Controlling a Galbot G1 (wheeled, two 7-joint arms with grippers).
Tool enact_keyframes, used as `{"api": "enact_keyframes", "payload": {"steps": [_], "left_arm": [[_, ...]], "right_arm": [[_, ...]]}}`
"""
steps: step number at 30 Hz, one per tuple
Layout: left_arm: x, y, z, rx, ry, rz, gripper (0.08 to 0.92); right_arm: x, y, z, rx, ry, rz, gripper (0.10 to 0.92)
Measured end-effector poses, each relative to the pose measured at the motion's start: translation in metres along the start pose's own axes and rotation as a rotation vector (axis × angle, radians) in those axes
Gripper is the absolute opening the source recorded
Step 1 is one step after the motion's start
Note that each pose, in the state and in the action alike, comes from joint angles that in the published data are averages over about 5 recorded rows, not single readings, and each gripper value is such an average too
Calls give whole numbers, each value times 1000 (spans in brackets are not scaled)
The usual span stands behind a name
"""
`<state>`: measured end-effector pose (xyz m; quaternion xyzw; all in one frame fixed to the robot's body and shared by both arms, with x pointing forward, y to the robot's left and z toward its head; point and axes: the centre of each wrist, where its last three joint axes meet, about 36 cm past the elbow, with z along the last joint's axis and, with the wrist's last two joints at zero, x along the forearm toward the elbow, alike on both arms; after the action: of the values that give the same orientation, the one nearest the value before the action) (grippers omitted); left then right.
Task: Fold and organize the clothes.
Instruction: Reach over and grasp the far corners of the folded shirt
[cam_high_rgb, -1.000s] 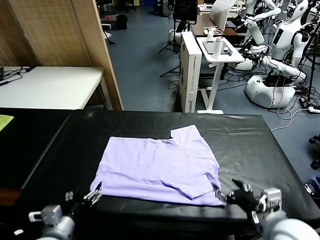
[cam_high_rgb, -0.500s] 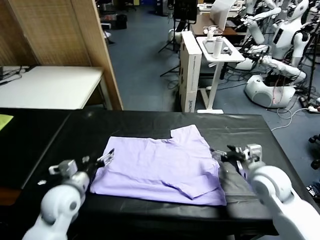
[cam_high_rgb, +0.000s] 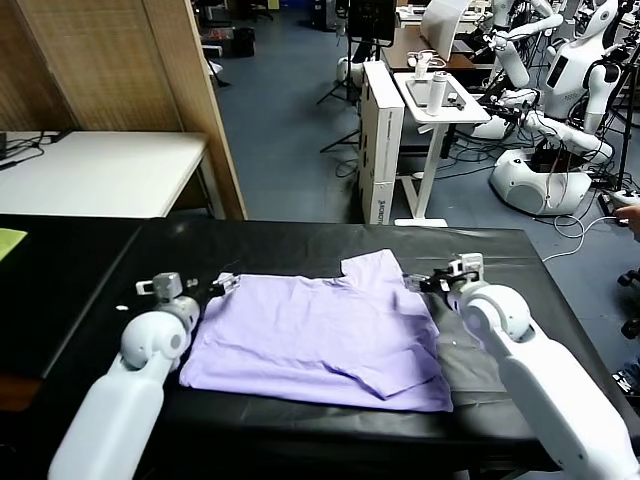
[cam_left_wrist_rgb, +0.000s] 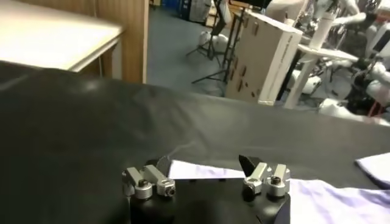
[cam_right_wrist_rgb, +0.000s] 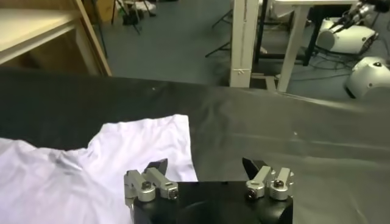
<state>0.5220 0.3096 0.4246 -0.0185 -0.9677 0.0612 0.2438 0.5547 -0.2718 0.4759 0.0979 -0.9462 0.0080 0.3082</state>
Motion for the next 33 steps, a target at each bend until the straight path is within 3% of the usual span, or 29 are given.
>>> {"api": "enact_keyframes", "payload": {"steps": [10, 15, 24, 29, 33], "left_arm": [[-18, 9, 5, -5, 27, -35, 907], [-17, 12, 10, -8, 35, -39, 872], [-11, 11, 17, -14, 38, -25, 552], [-11, 13, 21, -22, 42, -27, 456], [-11, 13, 23, -27, 44, -26, 408]], "right_arm": [[-21, 4, -3, -21, 16, -14, 906], [-26, 6, -2, -23, 21, -17, 840], [-31, 5, 2, -24, 34, -24, 698], [-34, 7, 5, -29, 41, -31, 636], [-36, 8, 6, -28, 44, -35, 488]]}}
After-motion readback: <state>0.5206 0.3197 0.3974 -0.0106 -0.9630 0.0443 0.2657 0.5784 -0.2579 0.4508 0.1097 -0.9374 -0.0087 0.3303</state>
